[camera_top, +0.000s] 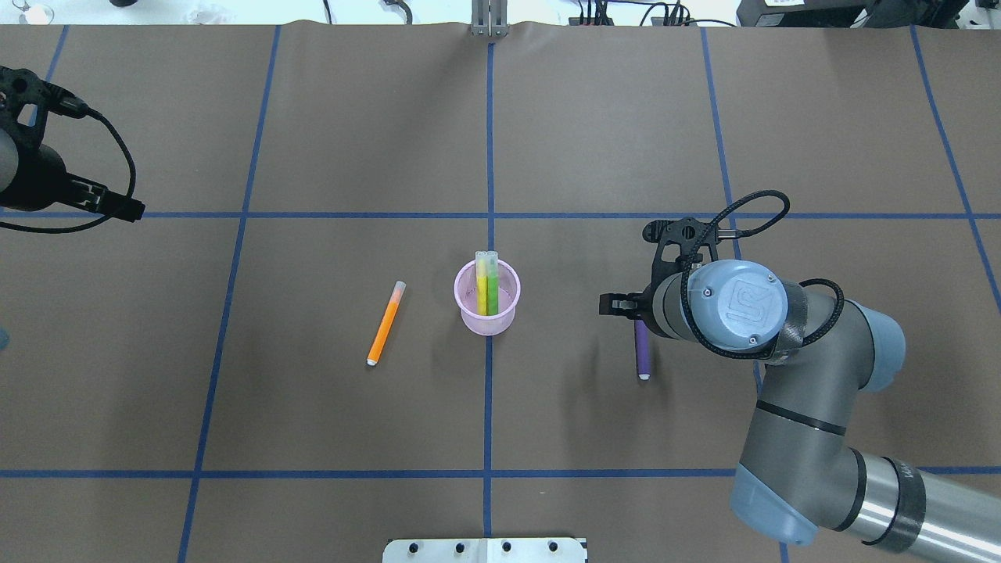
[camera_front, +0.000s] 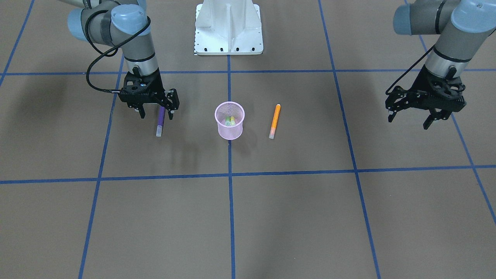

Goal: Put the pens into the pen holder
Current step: 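Grasp the purple marker with the right gripper and lift it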

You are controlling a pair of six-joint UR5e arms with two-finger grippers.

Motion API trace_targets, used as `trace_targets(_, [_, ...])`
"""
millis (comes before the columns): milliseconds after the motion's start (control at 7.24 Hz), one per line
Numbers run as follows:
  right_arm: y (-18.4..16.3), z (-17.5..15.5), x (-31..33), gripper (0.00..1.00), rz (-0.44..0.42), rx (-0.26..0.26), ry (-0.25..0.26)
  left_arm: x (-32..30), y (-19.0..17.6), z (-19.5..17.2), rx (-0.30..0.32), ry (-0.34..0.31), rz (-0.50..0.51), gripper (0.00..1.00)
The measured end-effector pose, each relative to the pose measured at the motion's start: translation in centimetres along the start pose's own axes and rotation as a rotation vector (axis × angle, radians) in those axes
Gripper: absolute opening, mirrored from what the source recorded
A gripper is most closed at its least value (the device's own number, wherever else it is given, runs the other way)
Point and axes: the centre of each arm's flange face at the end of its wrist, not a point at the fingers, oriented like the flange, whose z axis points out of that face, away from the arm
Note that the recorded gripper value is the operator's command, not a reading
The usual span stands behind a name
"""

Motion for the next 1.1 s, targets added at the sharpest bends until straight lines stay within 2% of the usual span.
trace_targets(138, [-0.6, 0.9, 0.5, 0.98, -0.031, -0.075, 0.001, 0.1, -0.1, -0.2, 0.006, 0.0, -0.002, 1.0])
trace_targets(414, [-2.5, 3.6, 0.9, 0.96, -0.086, -0.171, 0.017, 0.3, -0.2, -0.5, 0.014, 0.001, -0.003, 1.0])
trace_targets(552, [-3.1, 4.3, 0.8, 0.81, -0.097, -0.199, 0.019, 0.4, -0.2, -0.7, 0.017, 0.002, -0.002, 1.0])
trace_targets(690, [-3.4, 4.6, 0.5, 0.48, -0.098, -0.208, 0.017, 0.4, -0.3, -0.8, 0.02, 0.003, -0.001, 1.0])
trace_targets(966, [-3.8, 4.8, -0.3, 0.27, -0.091, -0.211, 0.015, 0.5, -0.4, -0.9, 0.023, 0.004, 0.0, 1.0])
trace_targets(1104, [-3.9, 5.0, -0.4, 0.22, -0.088, -0.213, 0.019, 0.6, -0.4, -0.9, 0.024, 0.005, 0.0, 1.0])
